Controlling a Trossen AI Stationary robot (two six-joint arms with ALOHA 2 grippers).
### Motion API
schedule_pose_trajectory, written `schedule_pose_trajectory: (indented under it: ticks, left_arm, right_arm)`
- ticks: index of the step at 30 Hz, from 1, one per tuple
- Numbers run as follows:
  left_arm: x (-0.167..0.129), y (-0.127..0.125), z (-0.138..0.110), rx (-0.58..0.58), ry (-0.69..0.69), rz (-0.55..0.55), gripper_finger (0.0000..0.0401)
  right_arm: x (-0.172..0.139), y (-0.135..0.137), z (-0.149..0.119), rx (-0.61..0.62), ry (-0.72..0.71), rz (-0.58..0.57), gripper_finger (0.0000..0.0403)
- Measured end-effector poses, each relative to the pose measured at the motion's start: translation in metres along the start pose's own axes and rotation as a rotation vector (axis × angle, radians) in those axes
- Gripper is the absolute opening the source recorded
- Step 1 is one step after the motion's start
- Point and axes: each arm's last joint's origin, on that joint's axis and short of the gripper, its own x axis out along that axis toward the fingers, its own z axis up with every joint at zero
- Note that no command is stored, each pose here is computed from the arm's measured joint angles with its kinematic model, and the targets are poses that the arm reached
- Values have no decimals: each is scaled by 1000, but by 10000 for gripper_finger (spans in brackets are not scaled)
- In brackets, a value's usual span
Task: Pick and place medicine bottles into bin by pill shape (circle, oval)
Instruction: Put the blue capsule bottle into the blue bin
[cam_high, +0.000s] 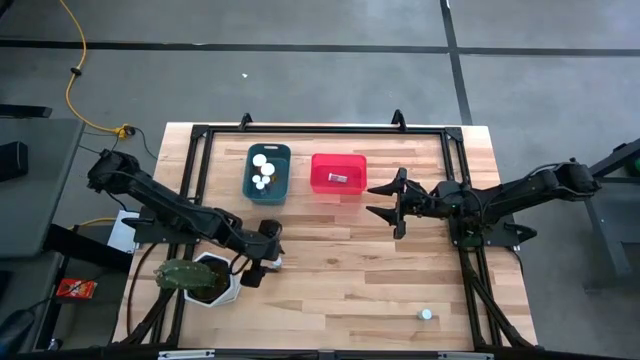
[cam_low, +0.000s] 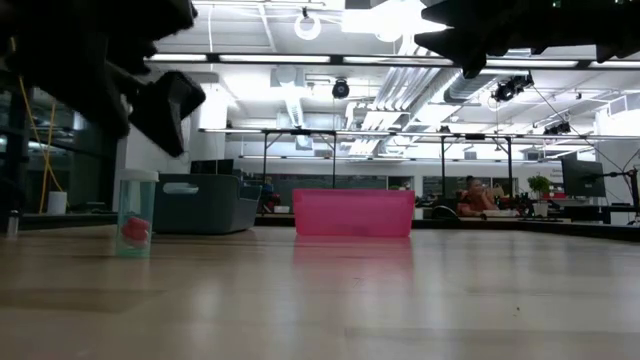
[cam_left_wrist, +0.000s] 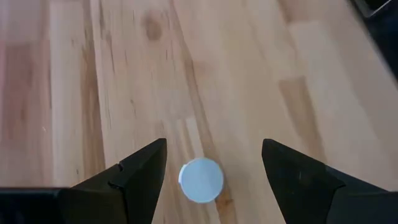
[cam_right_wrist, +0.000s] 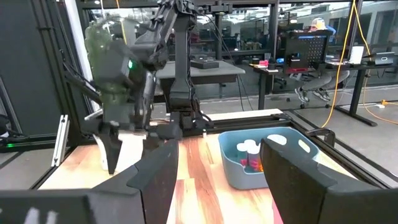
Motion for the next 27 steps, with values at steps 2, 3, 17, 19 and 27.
schedule_pose_trajectory:
  ticks: [2, 3, 17, 19, 27]
  left_arm:
    - [9, 0, -4, 3, 39, 7, 252]
    - [13, 0, -6, 3, 59, 15, 252]
    - [28, 2, -13, -14, 114, 69, 252]
    - [27, 2, -12, -14, 108, 73, 252]
    - [27, 2, -12, -14, 109, 79, 203]
  right_arm:
    - [0, 0, 0, 0, 2, 0, 220]
    - [0, 0, -1, -1, 6, 0, 220]
    - [0, 0, -1, -2, 9, 0, 220]
    - [0, 0, -1, -2, 9, 0, 220]
    - [0, 0, -1, -2, 9, 0, 220]
